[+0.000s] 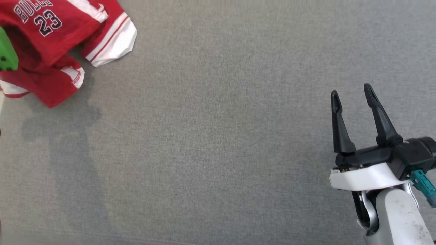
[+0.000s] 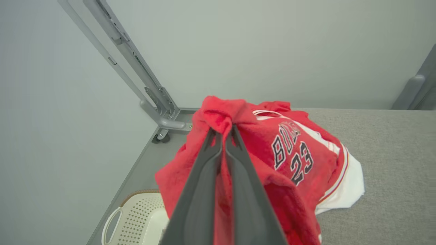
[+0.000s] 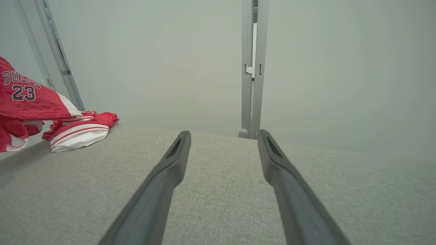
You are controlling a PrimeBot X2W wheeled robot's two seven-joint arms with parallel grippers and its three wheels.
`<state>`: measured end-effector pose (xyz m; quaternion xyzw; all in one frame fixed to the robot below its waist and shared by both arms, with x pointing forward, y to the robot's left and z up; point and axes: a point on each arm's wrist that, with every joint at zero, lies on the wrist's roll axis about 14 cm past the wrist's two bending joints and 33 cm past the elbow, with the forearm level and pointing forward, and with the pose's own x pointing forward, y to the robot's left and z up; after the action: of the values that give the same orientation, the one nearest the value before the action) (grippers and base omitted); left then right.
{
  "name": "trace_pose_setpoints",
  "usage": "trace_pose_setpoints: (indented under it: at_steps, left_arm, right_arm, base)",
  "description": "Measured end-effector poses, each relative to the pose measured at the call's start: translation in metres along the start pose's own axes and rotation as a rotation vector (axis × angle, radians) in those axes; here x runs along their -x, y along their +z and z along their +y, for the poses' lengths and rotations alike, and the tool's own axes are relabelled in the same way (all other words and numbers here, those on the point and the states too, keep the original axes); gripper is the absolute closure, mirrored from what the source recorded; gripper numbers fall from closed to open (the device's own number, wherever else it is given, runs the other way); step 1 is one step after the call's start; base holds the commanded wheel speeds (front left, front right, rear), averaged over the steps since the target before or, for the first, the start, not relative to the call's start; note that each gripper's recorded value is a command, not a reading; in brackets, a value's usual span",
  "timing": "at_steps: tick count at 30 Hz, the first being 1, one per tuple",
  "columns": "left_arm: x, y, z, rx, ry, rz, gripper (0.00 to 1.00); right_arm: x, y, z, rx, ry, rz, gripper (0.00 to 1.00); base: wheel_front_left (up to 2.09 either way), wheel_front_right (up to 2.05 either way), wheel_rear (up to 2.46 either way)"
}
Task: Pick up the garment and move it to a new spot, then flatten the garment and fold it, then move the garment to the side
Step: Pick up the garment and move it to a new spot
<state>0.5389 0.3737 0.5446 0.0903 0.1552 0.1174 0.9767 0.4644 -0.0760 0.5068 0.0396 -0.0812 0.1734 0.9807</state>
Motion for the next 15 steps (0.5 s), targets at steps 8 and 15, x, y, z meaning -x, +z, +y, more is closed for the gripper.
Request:
trace_pose_setpoints:
  at_steps: [8,15]
  left_arm:
    - [0.039,0.092,-0.048,-0.146,-0.141,-0.223,1.00]
    - [0.098,0.161,-0.152,-0.184,-0.428,-0.439,1.00]
  right_arm:
    - [0.032,0.037,-0.018,0.016,-0.076,-0.047,0.00]
    - [0.070,0.066,-0.043,0.060,-0.176,-0.086,0.00]
  base:
    - [0.00,0.00,0.00]
    - [0.00,0.00,0.00]
